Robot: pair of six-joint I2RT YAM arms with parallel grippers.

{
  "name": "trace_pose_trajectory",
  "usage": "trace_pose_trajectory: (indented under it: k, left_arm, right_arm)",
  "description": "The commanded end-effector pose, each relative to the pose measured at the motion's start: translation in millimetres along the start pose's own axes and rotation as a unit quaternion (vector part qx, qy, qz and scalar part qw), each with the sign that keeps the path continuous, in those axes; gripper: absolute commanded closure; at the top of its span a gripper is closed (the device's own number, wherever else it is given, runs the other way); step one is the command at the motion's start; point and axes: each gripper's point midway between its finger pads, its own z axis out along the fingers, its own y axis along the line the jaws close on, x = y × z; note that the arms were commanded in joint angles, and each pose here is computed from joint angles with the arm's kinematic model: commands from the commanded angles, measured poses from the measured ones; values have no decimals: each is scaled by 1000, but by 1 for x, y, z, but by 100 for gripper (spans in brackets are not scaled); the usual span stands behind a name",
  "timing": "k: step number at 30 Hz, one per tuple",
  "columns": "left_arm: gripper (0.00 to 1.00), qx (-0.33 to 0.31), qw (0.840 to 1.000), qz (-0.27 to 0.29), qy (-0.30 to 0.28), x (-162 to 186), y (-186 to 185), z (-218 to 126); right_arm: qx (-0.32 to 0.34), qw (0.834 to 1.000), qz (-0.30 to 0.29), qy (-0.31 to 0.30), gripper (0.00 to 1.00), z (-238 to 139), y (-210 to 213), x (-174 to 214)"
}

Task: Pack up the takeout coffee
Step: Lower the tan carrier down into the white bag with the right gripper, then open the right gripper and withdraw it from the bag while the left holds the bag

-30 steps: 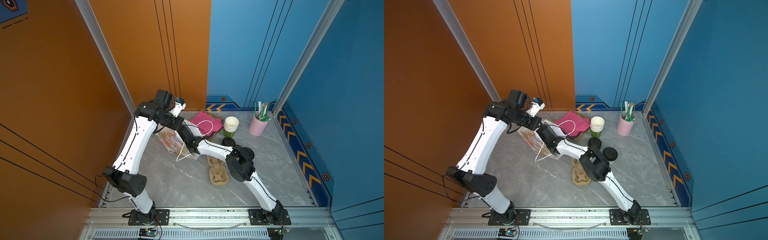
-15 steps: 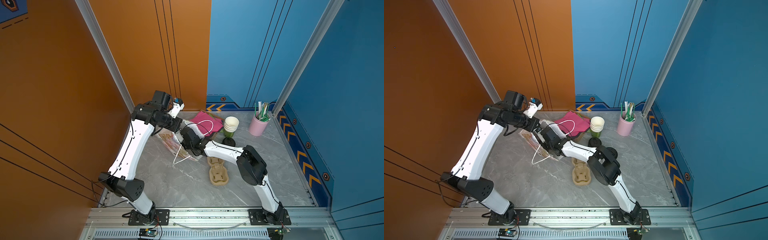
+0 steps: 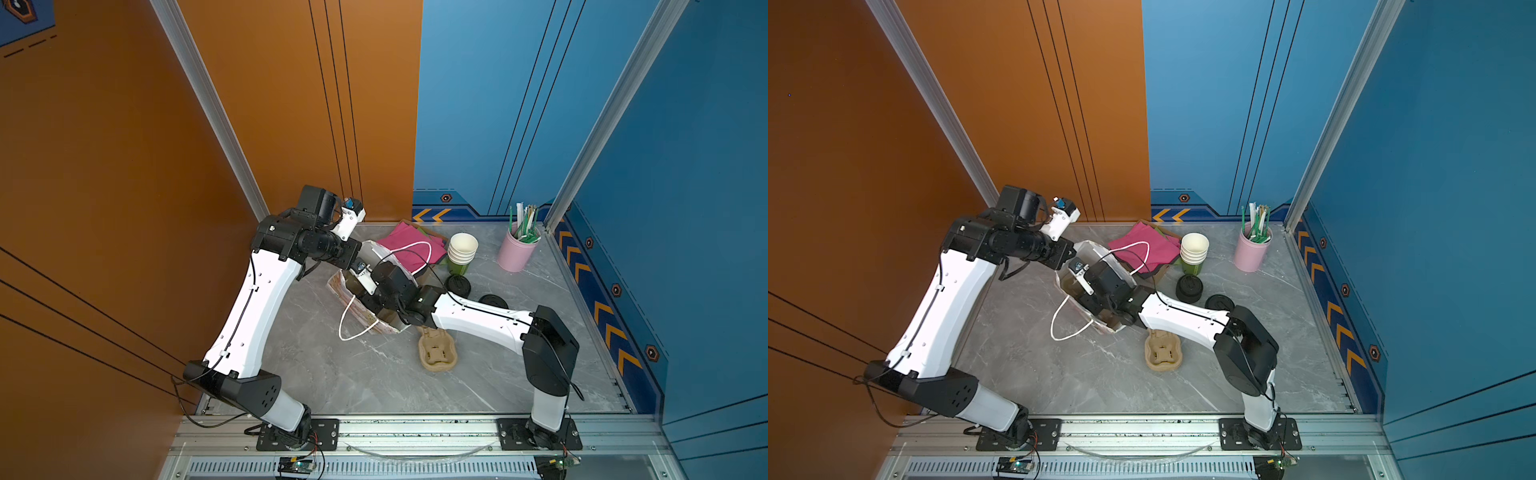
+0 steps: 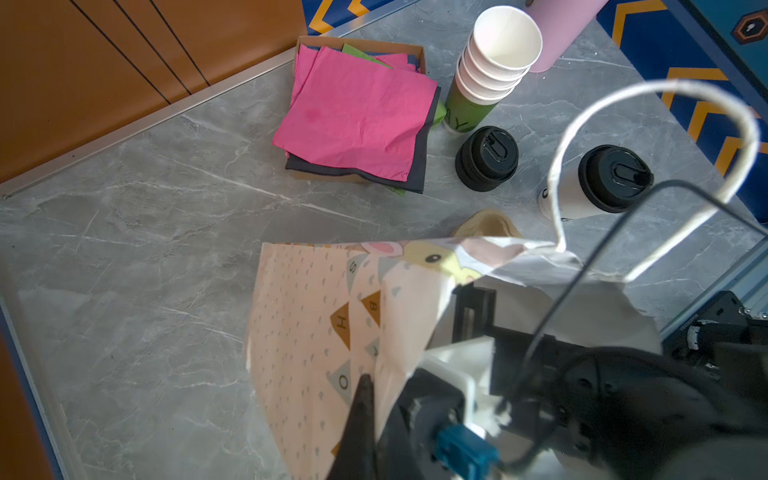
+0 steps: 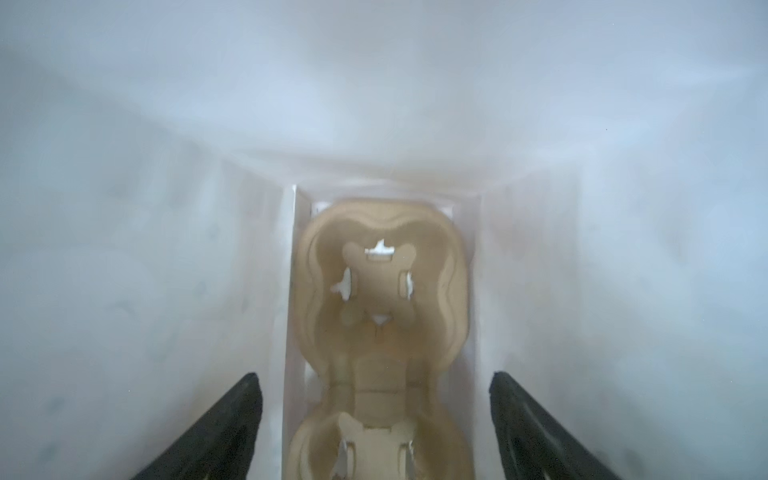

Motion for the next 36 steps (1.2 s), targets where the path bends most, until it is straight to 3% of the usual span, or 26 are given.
trace_pose_trajectory:
  k: [1,16,20,25,30,36]
  left_arm:
    - [100,-14,1000,2,11,9,5,-1]
    - [100,-14,1000,-16,21,31,9,15]
    - [100,-32,998,-34,32,41,20,21]
    - [100,-57,995,-71,42,51,41,25]
    - [99,-66,992,-102,46,60,51,26]
    - [79,-65,989,-126,39,68,54,24]
  right_arm:
    - [28,996,-2,-90,11,-52,-11,-57]
    - [-5,988,12,-153,5,-153,-4,-75]
    - [31,987,30,-153,5,-182,-27,-81]
    - [103,988,58,-104,4,-208,-71,-60]
    - [166,977,128,-29,3,-226,-123,-19]
    - [233,941,228,90,2,-254,-181,52]
